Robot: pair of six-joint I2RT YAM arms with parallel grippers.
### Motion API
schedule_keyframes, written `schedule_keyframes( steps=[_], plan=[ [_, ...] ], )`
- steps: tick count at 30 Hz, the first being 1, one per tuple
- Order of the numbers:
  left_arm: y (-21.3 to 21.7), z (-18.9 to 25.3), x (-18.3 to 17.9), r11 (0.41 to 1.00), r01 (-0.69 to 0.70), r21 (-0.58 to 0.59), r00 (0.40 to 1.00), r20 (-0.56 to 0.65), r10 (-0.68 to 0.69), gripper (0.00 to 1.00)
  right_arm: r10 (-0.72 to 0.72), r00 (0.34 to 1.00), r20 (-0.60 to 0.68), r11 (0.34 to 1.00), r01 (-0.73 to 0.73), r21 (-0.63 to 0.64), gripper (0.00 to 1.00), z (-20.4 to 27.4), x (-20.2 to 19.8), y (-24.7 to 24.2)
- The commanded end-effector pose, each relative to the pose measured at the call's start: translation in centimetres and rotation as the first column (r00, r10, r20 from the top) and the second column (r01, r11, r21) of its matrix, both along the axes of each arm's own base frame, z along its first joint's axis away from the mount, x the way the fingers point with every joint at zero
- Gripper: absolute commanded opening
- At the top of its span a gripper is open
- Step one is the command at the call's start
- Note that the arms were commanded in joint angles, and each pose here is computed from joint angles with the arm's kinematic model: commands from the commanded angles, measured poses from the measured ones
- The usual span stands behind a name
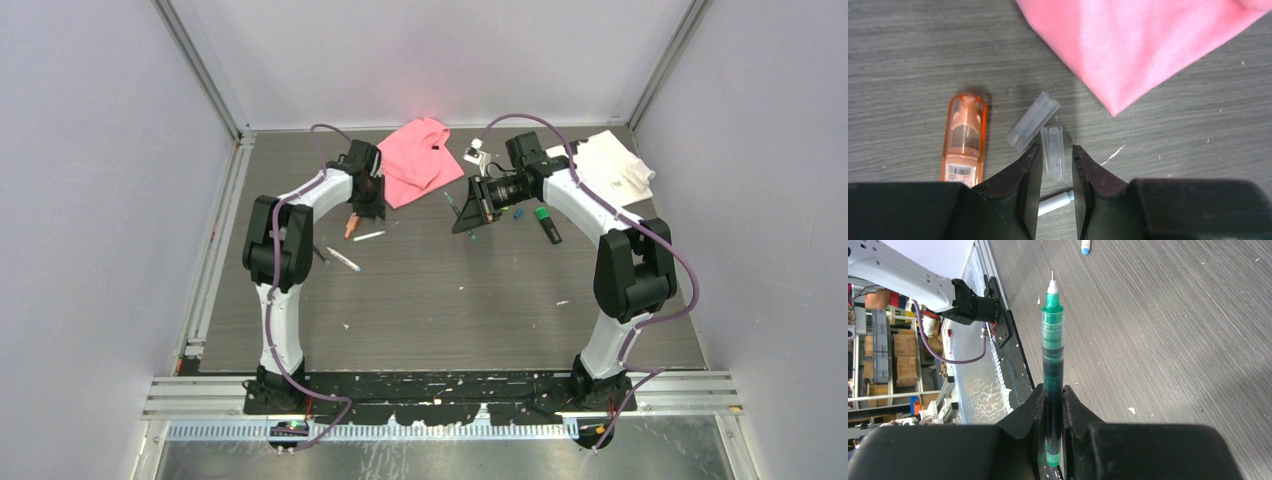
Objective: Insert the pens into the pen caps
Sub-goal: Move the pen cap to the center of the board.
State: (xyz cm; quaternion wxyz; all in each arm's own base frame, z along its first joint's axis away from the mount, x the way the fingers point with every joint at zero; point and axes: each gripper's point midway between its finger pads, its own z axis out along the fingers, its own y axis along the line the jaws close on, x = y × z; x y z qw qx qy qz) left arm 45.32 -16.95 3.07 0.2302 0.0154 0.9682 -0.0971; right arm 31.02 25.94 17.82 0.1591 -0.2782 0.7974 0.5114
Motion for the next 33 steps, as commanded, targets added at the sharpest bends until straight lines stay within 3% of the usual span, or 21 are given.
schedule_keyframes(
  steps=[1,15,21,30,33],
  plan=[
    [0.6,0.4,1.3,0.996,-0.058,0.072,0.998,0.014,0.057,0.30,0.005,0.999,0.040,0.999,-0.007,0.042,0.01,1.6,0.7,0.3],
    [-1.9,0.8,-0.1,0.995,0.024,0.095,1.000,0.005,-0.024,0.10,-0.003,0.999,0.044,0.999,0.001,0.044,0.01,1.7,0.7,0.1],
    [-3.2,3.3,-0.2,1.000,0.003,0.003,0.999,0.049,-0.003,0.10,-0.011,0.999,0.052,0.999,0.009,0.045,0.01,1.8,0.7,-0.3],
    [-7.3,5.0,-3.9,0.952,0.005,-0.305,1.000,-0.021,-0.012,0.10,-0.031,0.998,0.060,0.998,0.028,0.050,0.01,2.0,0.9,-1.0],
    [-6.8,4.2,-5.6,0.957,-0.027,-0.290,0.998,-0.062,0.009,0.10,-0.036,0.998,0.060,0.998,0.033,0.051,0.01,1.9,0.9,-1.2]
  ],
)
